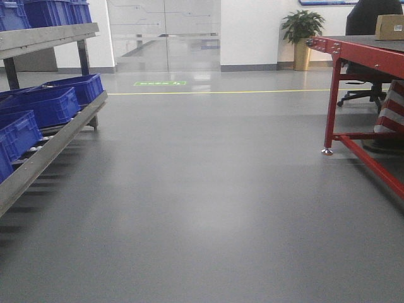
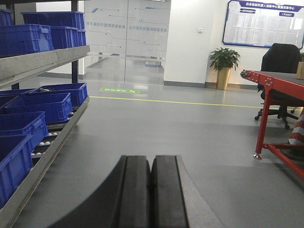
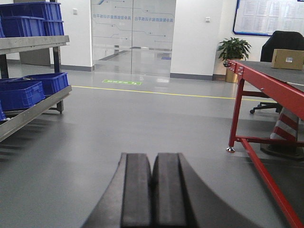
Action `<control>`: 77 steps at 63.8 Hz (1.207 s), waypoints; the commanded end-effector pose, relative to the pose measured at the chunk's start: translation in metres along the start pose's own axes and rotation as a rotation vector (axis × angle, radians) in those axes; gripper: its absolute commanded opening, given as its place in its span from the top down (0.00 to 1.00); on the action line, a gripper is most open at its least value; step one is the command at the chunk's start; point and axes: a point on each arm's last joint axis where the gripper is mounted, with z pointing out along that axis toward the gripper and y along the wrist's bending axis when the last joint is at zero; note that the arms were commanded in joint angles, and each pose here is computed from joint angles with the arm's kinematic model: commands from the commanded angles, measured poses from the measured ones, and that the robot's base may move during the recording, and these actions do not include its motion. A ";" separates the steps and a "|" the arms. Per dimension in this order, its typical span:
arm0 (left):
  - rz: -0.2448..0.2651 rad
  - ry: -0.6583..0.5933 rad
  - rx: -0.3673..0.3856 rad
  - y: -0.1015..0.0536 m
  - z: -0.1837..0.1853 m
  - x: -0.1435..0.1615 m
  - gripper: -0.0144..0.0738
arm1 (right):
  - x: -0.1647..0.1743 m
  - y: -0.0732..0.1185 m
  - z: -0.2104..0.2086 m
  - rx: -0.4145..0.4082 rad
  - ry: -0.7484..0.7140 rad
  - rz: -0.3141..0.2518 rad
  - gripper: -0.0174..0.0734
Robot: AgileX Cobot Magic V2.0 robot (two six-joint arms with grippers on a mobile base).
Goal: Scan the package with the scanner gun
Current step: 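Drive the base forward along the aisle past the blue crate shelves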
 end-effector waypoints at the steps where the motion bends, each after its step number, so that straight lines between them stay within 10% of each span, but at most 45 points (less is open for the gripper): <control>1: 0.004 -0.025 0.005 0.000 0.000 -0.004 0.96 | -0.003 0.000 0.000 0.003 -0.028 0.001 0.99; 77: 0.004 -0.025 0.005 0.000 0.000 -0.004 0.96 | -0.003 0.000 0.000 0.003 -0.028 0.001 0.99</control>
